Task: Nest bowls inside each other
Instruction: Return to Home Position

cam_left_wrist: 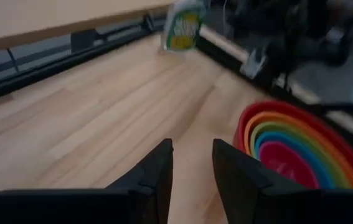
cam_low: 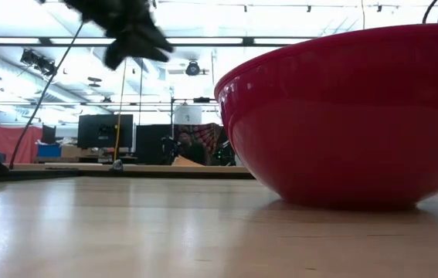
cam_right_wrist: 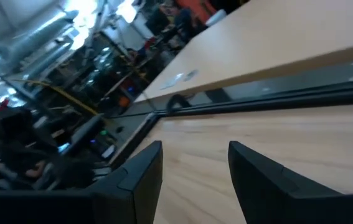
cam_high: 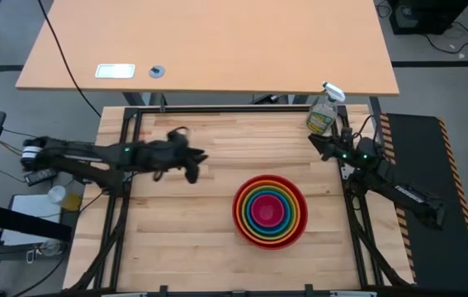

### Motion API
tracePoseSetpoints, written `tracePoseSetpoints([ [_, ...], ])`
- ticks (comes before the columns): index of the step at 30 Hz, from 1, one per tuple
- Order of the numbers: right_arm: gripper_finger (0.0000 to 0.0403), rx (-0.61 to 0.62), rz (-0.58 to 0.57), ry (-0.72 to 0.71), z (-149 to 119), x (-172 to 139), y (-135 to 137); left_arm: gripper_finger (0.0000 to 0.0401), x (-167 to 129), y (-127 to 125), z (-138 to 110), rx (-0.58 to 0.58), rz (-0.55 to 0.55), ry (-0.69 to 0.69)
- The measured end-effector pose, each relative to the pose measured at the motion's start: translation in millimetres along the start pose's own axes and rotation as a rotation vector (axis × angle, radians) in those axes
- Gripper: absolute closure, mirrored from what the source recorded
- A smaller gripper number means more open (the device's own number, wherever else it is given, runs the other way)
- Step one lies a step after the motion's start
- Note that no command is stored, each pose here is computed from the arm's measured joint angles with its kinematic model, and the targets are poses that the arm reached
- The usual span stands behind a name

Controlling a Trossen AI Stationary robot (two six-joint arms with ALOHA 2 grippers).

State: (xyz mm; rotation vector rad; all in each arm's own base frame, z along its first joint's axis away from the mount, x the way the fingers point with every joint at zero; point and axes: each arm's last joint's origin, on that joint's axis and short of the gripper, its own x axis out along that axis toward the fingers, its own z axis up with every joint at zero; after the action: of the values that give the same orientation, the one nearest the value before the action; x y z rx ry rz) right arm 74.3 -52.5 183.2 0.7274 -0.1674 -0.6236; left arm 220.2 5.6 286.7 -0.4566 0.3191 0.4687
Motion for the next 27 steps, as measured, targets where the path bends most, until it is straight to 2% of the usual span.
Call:
tracePoseSetpoints([
  [8,0.0213,0.004,-0.125,-0.077,-4,2,-9,0.0287,-33,51,-54,-0.149,-0.082,-0.143],
  [13,0.0213,-0.029,-0.123,-0.057,-6,3,-11,0.0287,-40,76,-88,-0.207,-0.113,-0.183],
  [18,0.0213,-0.038,-0.107,-0.053,-6,3,-10,0.0287,-44,91,-110,-0.232,-0.153,-0.201],
  [27,0.0213,-0.038,-0.103,-0.054,-5,3,-9,0.0287,-41,103,-132,-0.246,-0.172,-0.206],
])
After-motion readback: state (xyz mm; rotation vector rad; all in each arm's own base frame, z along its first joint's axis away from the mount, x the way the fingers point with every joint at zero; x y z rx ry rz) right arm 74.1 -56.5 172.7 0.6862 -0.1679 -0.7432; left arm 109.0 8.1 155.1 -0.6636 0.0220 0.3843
